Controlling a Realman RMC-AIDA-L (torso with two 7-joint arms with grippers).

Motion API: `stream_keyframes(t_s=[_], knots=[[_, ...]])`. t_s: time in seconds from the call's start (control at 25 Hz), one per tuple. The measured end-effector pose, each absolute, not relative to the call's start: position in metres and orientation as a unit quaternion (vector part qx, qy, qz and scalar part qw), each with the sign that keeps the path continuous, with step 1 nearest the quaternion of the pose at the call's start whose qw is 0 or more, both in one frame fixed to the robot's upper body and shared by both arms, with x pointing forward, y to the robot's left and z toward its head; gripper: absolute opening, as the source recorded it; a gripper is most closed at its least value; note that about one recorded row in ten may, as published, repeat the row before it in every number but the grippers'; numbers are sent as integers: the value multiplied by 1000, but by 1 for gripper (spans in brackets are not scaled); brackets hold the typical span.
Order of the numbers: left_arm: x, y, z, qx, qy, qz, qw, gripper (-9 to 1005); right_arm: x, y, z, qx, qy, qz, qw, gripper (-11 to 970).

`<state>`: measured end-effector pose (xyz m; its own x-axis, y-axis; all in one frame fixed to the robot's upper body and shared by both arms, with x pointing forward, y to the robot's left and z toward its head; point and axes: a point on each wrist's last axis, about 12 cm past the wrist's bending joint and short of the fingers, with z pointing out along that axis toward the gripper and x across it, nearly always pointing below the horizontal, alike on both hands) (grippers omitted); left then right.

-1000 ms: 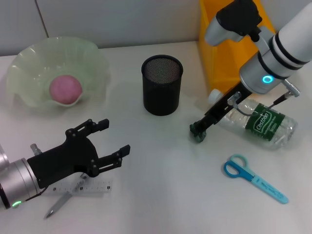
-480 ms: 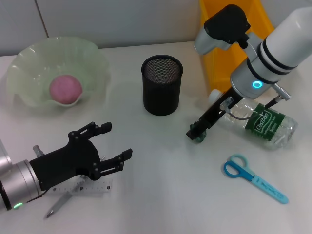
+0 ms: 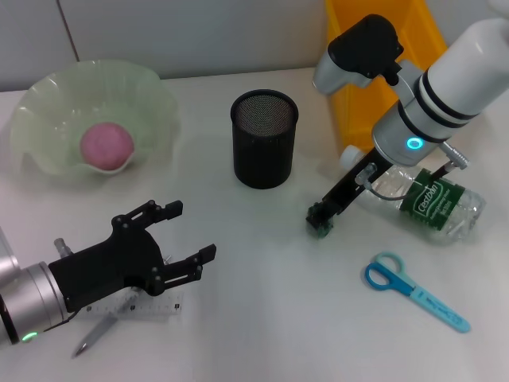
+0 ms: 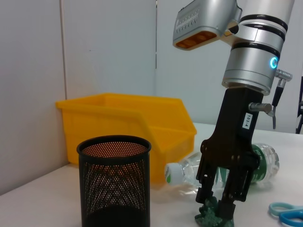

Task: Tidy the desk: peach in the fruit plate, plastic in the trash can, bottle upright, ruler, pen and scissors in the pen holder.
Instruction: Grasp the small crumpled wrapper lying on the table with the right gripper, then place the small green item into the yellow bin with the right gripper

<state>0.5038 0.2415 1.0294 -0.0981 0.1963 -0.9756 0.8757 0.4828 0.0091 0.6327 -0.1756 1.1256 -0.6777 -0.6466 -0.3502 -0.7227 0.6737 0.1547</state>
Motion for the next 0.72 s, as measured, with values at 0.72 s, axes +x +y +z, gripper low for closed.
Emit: stream_keyframes(t_s=[0.72], knots=[[501,242,1028,402,670,-316,539,851,632,-179,1122,-369,909,142,136,461]])
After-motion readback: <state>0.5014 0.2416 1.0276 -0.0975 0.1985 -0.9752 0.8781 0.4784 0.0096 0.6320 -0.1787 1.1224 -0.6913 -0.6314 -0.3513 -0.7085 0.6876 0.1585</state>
